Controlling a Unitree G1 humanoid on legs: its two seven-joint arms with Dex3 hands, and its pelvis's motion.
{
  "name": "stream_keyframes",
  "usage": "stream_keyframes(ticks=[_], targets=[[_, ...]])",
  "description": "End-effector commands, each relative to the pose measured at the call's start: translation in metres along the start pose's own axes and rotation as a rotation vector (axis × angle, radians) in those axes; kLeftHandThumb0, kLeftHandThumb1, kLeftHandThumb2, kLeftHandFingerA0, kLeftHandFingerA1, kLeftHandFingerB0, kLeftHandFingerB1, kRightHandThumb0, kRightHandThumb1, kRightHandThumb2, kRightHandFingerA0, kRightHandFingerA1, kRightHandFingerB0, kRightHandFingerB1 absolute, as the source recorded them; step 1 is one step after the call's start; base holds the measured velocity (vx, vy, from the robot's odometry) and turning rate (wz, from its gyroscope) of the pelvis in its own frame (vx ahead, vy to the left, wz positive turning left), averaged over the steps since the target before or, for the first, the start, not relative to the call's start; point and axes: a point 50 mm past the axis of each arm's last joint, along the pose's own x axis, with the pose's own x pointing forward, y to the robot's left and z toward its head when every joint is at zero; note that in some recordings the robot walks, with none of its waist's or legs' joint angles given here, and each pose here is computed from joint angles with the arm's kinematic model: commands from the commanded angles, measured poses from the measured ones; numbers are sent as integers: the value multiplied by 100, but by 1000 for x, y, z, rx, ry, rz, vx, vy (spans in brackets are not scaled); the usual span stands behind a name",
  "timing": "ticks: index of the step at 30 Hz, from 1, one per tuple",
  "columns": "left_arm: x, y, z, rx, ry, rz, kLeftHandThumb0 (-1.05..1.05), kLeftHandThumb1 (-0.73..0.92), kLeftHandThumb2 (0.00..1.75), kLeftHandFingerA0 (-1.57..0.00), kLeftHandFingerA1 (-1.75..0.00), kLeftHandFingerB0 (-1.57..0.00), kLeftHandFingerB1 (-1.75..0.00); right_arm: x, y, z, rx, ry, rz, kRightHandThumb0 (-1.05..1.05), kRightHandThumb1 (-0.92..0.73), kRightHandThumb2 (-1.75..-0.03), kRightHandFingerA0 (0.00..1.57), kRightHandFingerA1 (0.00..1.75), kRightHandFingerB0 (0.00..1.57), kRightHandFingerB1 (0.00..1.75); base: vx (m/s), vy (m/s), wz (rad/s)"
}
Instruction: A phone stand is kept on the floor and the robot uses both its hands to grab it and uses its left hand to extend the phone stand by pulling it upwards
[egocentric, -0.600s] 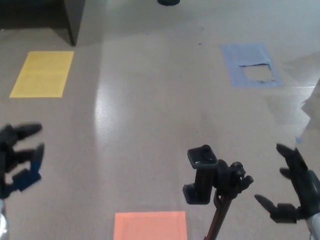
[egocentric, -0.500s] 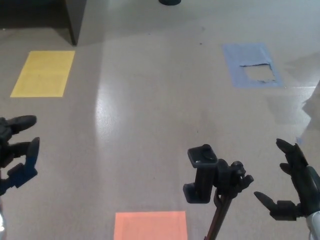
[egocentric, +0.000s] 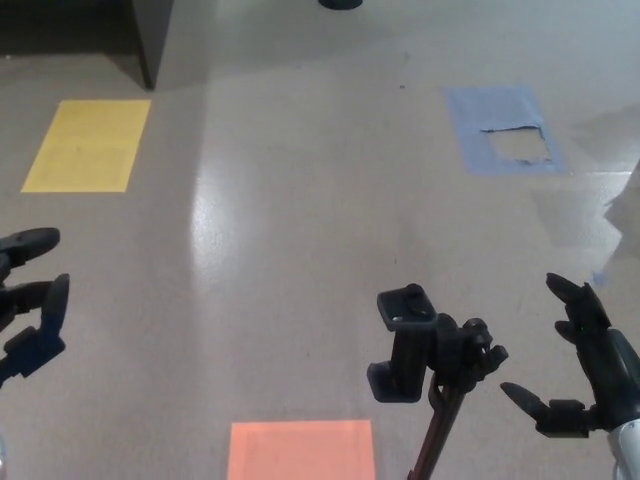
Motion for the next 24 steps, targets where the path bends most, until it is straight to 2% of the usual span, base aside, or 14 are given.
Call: stream_keyframes(ticks=[1, 2, 8, 9, 13, 15, 17, 18, 19, 20, 21, 22, 24], targets=[[-6, 6, -1, 6, -18, 18, -68, 51, 109, -62, -81, -46, -70, -4, -5, -5, -34, 3, -4, -40, -40, -68, 33, 60, 21, 51, 0, 0, 0], [-6, 6, -1, 7, -17, 17, -70, 63, 84, -59, -80, -49, -70, -5, -5, -5, -36, 4, -2, -42, -40, -67, 33, 60, 22, 52, 0, 0, 0], [-9, 2, 3, -8, -27, -8, -71, 63, 82, -59, -81, -49, -70, -9, -9, -6, -65, 21, 20, -47, -39, -66, 32, 59, 22, 51, 0, 0, 0], [-9, 1, 6, -7, -33, -22, -70, 63, 84, -57, -80, -49, -70, -11, -10, -6, -79, 27, 31, -30, -29, -87, 20, 58, 15, 55, 0, 0, 0], [-19, -15, 20, -56, -37, -85, -74, 66, 78, -53, -79, -43, -66, -19, -12, -6, -129, 10, 46, -29, -26, -85, 21, 59, 16, 56, 0, 0, 0], [-22, -25, 29, -93, -51, -121, -79, 64, 81, -50, -78, -43, -68, -22, -14, -4, -143, 4, 55, -30, -26, -86, 20, 58, 14, 56, 0, 0, 0], [-29, -35, 38, -127, -63, -144, -81, 64, 78, -57, -81, -45, -67, -30, -16, -1, -125, -3, 60, -30, -27, -86, 18, 57, 14, 55, 0, 0, 0], [-33, -42, 44, -145, -74, -177, -87, 52, 103, -53, -79, -42, -68, -34, -18, 1, -127, -8, 63, -30, -25, -86, 18, 57, 14, 55, 0, 0, 0], [-36, -49, 49, -163, -86, -214, -87, 52, 103, -53, -79, -42, -68, -38, -19, 4, -133, -13, 65, -30, -25, -86, 18, 57, 14, 55, 0, 0, 0], [-39, -58, 55, -157, -112, -265, -87, 75, 74, -49, -79, -42, -68, -41, -22, 6, -121, -27, 67, -31, -25, -85, 17, 57, 13, 55, 0, 0, 0], [-40, -63, 61, -162, -129, -288, -86, 59, 115, -55, -80, -34, -65, -44, -24, 9, -121, -28, 72, -31, -26, -86, 16, 57, 12, 55, 0, 0, 0], [-41, -71, 67, -170, -146, -322, -99, 79, 64, -51, -81, -43, -66, -47, -26, 11, -116, -32, 73, -32, -24, -85, 17, 57, 12, 54, 0, 0, 0], [-43, -81, 75, -182, -155, -366, -103, 76, 64, -49, -81, -43, -65, -51, -28, 14, -97, -38, 74, -32, -23, -84, 17, 57, 12, 54, 0, 0, 0]])
